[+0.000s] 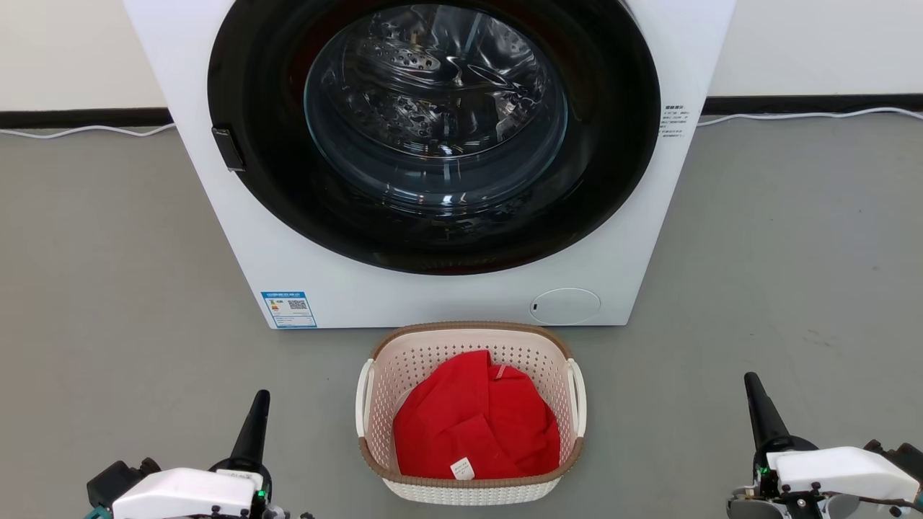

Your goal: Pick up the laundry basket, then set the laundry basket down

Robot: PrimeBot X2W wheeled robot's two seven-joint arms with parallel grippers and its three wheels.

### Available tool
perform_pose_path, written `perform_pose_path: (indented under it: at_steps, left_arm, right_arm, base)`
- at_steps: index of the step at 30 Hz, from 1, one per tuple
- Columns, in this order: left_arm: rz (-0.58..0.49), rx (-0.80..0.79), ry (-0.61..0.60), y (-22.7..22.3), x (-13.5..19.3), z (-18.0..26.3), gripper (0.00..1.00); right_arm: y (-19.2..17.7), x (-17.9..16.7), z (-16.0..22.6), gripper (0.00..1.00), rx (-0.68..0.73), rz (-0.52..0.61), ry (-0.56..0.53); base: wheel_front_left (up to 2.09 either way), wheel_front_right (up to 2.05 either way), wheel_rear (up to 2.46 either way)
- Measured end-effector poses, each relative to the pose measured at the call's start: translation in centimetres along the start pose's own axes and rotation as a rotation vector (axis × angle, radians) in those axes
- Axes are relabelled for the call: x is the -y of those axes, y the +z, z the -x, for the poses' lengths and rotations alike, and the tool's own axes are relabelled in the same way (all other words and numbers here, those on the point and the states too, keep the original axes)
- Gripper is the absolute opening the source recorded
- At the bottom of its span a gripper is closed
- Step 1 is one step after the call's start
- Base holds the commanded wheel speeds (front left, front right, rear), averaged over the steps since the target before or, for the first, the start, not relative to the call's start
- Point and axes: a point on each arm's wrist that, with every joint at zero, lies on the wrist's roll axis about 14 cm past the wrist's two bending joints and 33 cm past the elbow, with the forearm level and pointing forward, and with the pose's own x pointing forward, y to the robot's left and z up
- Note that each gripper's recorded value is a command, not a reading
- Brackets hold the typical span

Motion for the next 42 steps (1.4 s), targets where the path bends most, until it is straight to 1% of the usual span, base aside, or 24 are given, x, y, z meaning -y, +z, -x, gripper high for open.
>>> perform_pose_path:
  at_steps: [19, 28, 42]
  left_arm:
    - [0.205, 0.002, -0.063, 0.9, 1.4, -0.2, 0.0]
    - [0.293, 0.005, -0.09, 1.4, 1.9, -0.2, 0.0]
    - [0.298, 0.007, -0.095, 1.5, 2.0, -0.2, 0.0]
  right_arm:
    - [0.5, -0.7, 0.0, 0.0, -0.008, -0.209, 0.029]
    - [0.8, -1.8, -0.4, 0.0, -0.01, -0.303, 0.065]
    - [0.8, -1.7, -0.4, 0.0, -0.01, -0.307, 0.065]
  base:
    - [0.0, 0.0, 0.0]
    - [0.0, 0.0, 0.0]
    - [0.0, 0.0, 0.0]
